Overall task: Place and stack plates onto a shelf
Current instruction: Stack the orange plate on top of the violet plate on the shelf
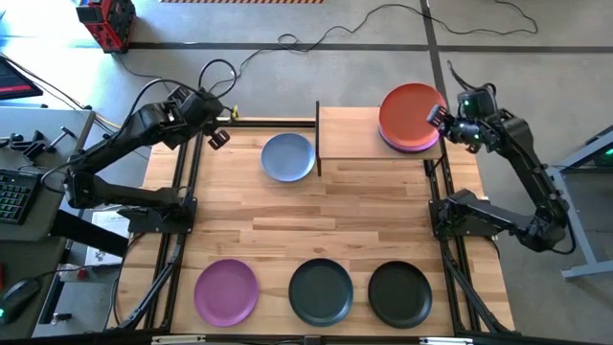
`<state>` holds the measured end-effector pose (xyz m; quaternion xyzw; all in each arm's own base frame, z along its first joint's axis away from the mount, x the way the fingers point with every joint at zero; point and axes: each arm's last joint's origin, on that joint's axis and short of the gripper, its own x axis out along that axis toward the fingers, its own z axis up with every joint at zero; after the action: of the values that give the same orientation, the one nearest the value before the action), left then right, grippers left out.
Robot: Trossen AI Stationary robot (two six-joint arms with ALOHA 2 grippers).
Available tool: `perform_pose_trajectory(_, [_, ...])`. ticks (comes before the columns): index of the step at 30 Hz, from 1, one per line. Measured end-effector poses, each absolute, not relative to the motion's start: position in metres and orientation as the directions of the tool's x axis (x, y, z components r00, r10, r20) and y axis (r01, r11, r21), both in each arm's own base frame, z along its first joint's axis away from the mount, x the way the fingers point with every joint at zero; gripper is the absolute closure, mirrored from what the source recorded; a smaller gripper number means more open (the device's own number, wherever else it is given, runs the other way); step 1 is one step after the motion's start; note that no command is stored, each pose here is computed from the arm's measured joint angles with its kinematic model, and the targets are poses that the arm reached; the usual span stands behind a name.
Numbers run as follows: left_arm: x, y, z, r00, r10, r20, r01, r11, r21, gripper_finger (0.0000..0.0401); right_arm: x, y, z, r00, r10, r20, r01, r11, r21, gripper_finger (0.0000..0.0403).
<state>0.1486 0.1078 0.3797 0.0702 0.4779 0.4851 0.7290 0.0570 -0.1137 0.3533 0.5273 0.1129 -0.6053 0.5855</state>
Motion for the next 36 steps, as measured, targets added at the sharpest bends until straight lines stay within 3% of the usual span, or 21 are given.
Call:
perform_pose_trajectory(14, [0.145,0.114,0.380,0.060,0.774,-0.630,-0.622,0.523,0.583,0.0277,0.058,-0.121,0.346,0.133,-0.575,-0.807,0.792,-0.428,0.436,0.0403])
perform_pose_trajectory(36, [0.139,0.123,0.380,0.044,0.762,-0.646,-0.612,0.532,0.586,0.0277,0.076,-0.135,0.336,0.133,-0.505,-0.853,0.814,-0.435,0.385,0.0402])
